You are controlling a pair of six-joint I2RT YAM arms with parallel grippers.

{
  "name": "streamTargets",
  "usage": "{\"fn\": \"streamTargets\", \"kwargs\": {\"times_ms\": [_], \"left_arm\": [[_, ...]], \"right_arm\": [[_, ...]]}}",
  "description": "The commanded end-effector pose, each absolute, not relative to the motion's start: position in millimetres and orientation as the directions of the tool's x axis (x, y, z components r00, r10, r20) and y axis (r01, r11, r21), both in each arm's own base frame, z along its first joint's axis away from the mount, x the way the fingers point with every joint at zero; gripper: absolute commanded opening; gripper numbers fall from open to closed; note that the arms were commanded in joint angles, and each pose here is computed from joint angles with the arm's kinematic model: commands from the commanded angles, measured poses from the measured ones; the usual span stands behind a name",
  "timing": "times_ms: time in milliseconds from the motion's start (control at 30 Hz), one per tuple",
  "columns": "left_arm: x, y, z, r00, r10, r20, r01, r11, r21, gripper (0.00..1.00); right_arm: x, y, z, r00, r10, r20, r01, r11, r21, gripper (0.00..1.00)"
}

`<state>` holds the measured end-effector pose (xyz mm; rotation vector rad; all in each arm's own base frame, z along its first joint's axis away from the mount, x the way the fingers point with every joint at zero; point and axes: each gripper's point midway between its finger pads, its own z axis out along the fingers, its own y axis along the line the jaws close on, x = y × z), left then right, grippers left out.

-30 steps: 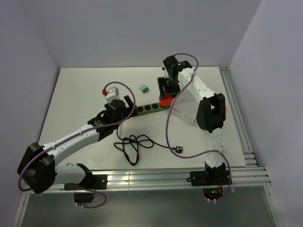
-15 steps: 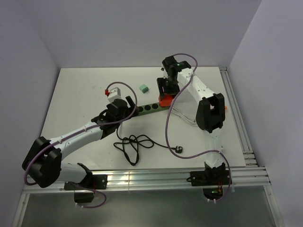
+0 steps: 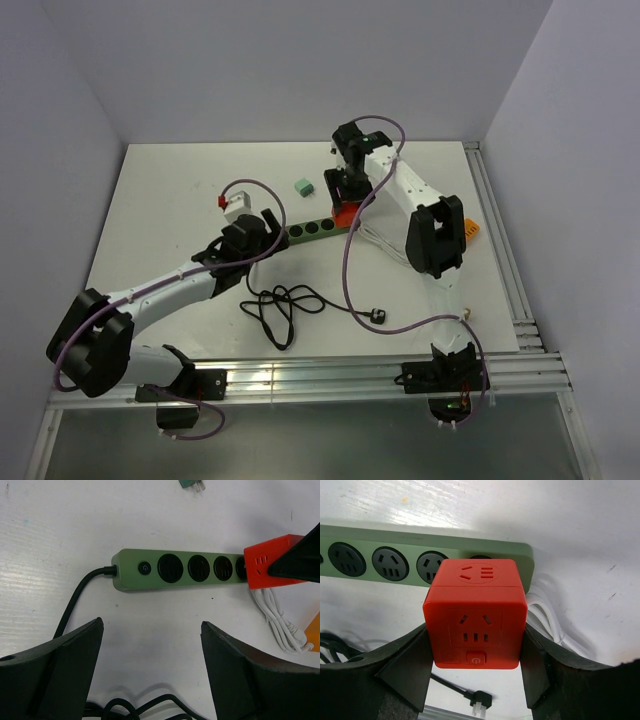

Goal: Insert the plug

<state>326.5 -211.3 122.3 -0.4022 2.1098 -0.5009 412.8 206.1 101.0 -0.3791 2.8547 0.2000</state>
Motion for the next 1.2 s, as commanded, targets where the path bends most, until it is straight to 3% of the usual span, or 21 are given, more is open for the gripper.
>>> {"fn": "streamTargets", "kwargs": {"times_ms": [0, 1167], "left_arm": [[329.6, -213.7, 138.1, -0.506, -0.503, -0.701, -0.072, 0.834, -0.547, 0.84], [322.6, -201.8, 122.8, -0.51, -0.507, -0.694, -0.092, 0.835, -0.543, 0.84]], "right_arm": [[422.8, 200.5, 108.4, -0.912, -0.279, -0.301, -0.302, 0.953, 0.033, 0.0], [423.9, 229.7, 90.4, -0.893, -0.339, -0.295, -0.372, 0.926, 0.063, 0.0]]}}
